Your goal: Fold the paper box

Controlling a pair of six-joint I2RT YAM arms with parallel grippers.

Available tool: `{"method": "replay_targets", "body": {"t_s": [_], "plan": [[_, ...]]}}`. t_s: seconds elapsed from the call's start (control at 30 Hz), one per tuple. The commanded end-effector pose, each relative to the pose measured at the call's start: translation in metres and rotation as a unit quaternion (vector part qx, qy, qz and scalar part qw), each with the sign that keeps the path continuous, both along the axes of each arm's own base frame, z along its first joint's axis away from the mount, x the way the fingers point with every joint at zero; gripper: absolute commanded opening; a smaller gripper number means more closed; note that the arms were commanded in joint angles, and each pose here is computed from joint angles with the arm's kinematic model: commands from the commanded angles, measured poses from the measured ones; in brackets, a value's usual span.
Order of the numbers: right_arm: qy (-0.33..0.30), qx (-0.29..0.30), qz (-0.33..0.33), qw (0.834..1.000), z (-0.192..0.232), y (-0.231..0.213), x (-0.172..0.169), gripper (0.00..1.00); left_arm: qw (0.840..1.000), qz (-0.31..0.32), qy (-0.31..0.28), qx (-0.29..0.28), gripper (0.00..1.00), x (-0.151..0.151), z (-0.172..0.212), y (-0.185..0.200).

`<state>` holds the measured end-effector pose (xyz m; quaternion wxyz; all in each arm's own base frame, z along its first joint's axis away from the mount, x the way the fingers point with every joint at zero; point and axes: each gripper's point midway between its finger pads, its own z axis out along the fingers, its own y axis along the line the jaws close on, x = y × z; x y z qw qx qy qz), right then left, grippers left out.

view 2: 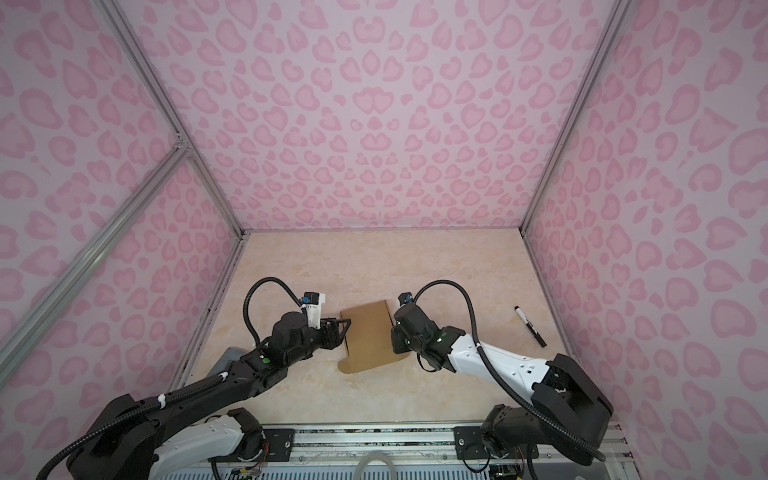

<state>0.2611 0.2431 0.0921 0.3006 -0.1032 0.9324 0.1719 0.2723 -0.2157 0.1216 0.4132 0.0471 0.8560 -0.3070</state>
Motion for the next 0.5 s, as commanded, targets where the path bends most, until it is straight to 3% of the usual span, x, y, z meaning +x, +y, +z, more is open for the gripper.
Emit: {"method": "replay_targets", "body": {"t_s": [0.0, 0.3, 0.47], "plan": [[0.017, -0.016, 0.03, 0.999, -0.011, 0.006, -0.002, 0.35, 1.0, -0.004, 0.027, 0.004, 0.59, -0.006, -0.018, 0.001], [0.054, -0.049, 0.022, 0.997, -0.048, 0.0, -0.008, 0.33, 0.998, -0.005, 0.065, 0.006, 0.59, -0.013, -0.048, 0.001], [0.047, -0.045, 0.021, 0.998, -0.037, 0.001, -0.008, 0.33, 0.998, -0.005, 0.069, 0.008, 0.59, -0.015, -0.051, 0.002]]}}
